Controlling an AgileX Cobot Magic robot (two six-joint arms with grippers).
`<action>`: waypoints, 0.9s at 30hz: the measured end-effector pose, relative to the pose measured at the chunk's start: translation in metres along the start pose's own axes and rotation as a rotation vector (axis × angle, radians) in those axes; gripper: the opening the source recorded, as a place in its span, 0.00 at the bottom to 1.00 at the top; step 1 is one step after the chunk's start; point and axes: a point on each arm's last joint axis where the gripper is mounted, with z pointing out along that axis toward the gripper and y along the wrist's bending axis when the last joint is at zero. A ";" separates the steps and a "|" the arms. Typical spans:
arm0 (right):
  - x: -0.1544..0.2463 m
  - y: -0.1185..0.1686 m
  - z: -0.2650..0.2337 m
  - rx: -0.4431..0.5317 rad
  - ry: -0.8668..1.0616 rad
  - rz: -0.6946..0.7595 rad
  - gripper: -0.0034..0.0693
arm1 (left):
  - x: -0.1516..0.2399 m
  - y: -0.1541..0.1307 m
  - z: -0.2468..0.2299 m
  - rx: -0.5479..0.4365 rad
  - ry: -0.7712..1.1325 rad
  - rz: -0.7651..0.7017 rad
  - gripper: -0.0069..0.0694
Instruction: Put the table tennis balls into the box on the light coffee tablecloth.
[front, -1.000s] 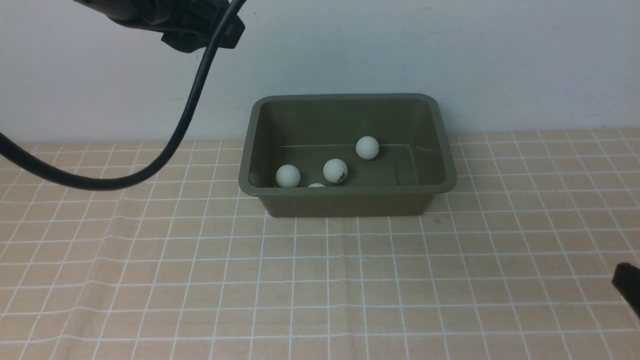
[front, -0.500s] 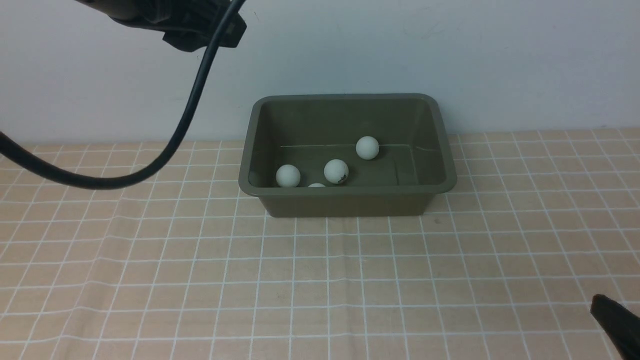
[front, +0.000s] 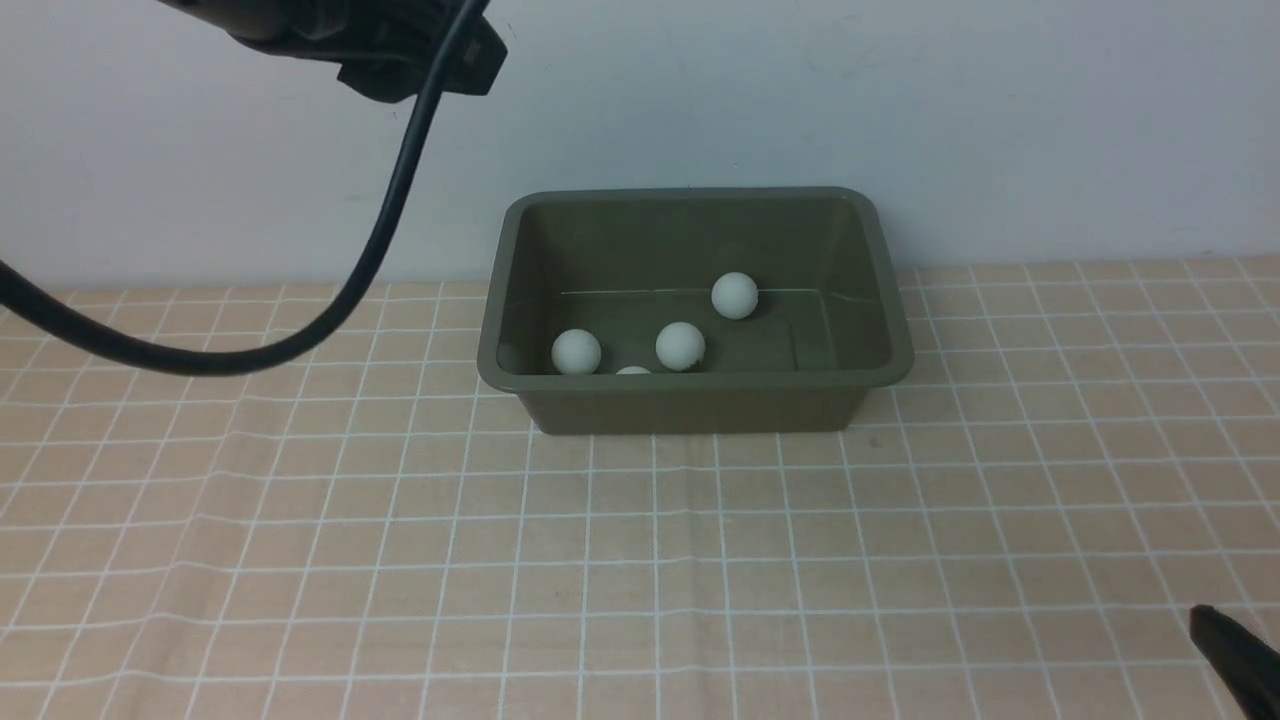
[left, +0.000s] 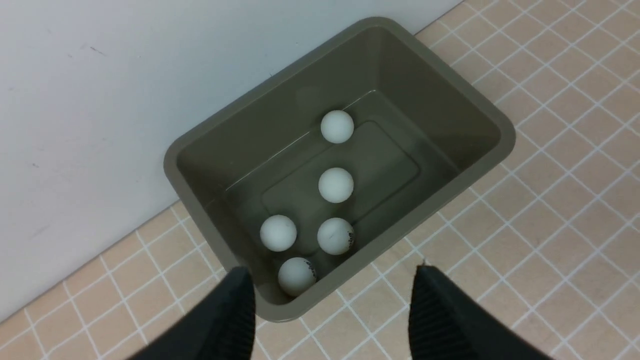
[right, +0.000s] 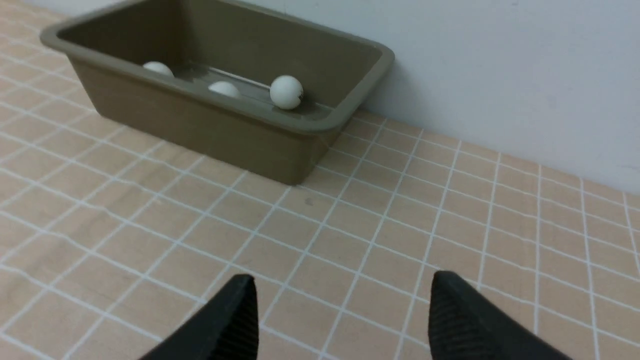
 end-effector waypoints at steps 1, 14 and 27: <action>0.000 0.000 0.000 0.000 0.001 -0.002 0.63 | 0.000 0.000 0.000 0.000 -0.001 0.000 0.58; 0.000 0.000 0.000 0.003 0.005 -0.013 0.63 | -0.002 0.000 0.000 -0.002 -0.023 -0.003 0.58; 0.006 0.003 -0.007 -0.021 0.000 0.150 0.63 | -0.002 0.000 0.000 0.002 -0.025 -0.006 0.58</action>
